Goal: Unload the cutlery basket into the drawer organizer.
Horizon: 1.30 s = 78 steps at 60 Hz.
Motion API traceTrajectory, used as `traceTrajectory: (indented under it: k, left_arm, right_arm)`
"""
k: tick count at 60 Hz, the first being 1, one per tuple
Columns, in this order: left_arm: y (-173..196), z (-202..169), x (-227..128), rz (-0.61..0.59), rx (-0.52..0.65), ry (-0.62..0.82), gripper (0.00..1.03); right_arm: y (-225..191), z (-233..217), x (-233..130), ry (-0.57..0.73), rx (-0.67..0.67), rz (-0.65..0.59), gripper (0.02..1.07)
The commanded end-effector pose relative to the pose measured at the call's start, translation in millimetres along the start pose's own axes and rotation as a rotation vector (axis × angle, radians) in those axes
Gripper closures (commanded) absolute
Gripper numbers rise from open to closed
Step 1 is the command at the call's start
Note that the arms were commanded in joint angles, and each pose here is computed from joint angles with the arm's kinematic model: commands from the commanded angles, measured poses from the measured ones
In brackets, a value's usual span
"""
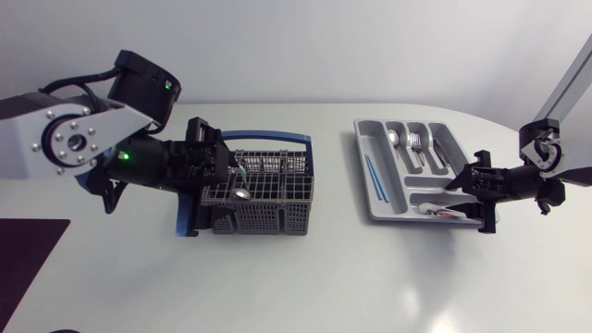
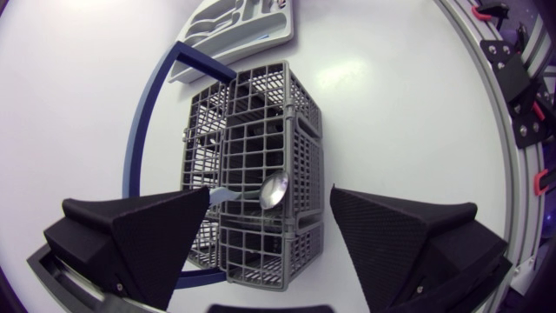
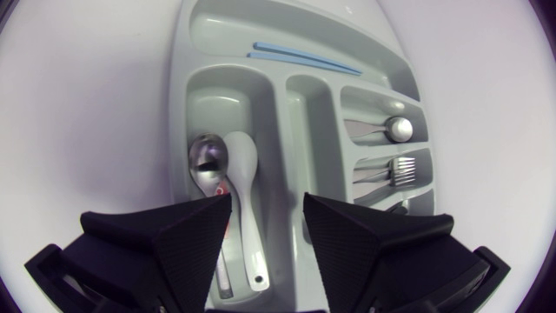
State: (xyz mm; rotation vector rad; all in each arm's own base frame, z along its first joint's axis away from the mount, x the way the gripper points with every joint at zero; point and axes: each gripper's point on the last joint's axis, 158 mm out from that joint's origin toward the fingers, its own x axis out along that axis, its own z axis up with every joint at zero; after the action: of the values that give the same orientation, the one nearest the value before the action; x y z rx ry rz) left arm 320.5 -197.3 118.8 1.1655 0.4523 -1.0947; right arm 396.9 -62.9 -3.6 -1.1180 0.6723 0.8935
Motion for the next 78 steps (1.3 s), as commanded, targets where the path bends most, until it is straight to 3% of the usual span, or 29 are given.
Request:
traceTrajectory:
  k: [1,16,31,43,50,78]
  left_arm:
    - [-9.4,-2.5,0.9,0.047,0.089,0.009,0.07]
    - [-4.1,-3.2,-3.5,0.188,0.212,0.002,0.12]
    - [-6.7,-6.5,-1.4,0.196,0.292,-0.020,0.39]
    - [-3.3,-12.5,7.3,0.212,0.331,-0.018,0.45]
    - [-4.6,-13.1,13.0,0.222,0.354,-0.033,0.65]
    - [-9.2,-21.2,32.5,0.231,0.407,-0.026,0.65]
  right_arm:
    - [3.5,5.0,-13.3,0.008,0.016,-0.034,0.22]
    - [16.1,34.9,-33.9,-0.047,0.044,-0.071,0.20]
    - [40.0,70.7,-46.4,-0.100,0.057,-0.074,0.20]
    - [47.5,90.4,-54.2,-0.127,0.071,-0.083,0.20]
    - [51.2,96.8,-58.5,-0.135,0.072,-0.089,0.20]
    - [65.9,110.7,-64.3,-0.161,0.091,-0.079,0.20]
